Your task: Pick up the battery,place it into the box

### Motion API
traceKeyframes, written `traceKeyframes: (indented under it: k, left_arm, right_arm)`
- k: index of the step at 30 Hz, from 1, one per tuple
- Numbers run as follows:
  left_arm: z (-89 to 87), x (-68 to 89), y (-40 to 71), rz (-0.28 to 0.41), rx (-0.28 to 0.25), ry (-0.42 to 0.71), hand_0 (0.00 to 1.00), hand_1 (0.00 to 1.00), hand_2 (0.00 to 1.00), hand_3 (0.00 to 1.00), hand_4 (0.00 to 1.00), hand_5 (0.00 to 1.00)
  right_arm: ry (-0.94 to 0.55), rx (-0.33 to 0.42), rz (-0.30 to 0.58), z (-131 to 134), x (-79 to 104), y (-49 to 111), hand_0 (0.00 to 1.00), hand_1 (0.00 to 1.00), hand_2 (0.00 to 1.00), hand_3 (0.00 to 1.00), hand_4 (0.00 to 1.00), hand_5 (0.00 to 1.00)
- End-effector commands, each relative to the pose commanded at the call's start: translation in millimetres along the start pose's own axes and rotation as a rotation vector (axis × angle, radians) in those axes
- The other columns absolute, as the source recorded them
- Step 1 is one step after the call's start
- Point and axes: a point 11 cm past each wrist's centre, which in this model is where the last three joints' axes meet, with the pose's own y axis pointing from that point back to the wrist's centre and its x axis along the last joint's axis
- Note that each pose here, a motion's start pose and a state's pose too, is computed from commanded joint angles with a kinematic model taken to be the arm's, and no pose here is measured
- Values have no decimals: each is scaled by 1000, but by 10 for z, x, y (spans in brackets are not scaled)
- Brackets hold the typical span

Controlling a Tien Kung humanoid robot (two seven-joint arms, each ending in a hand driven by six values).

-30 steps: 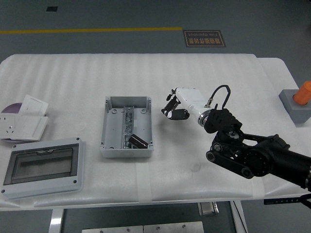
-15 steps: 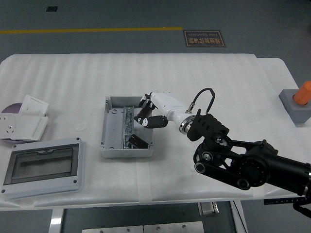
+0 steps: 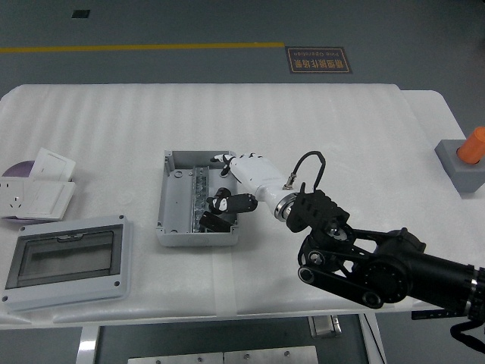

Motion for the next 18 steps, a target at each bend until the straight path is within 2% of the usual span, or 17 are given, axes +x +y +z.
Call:
traceKeyframes:
  k: [6, 10, 13, 18]
  left_arm:
    - [-6, -2, -1, -1, 1, 0, 567, 629, 541, 574, 643, 323]
    - [-20, -9, -3, -2, 3, 1, 567, 629, 541, 575, 644, 322]
    - [-37, -16, -5, -3, 6, 3, 567, 629, 541, 575, 644, 322]
    - [-72, -33, -10, -7, 14, 5, 567, 629, 541, 574, 645, 321]
  right_arm:
    - [-57, -45, 81, 206, 263, 25, 998, 998, 998, 998, 915, 534]
    - [-73, -165, 146, 682, 469, 66, 998, 992, 998, 998, 914, 539]
    - [-73, -270, 180, 1097, 594, 168, 998, 992, 998, 998, 914, 539]
    - [-91, -355, 241, 1459, 726, 351, 998, 964, 998, 998, 904, 535]
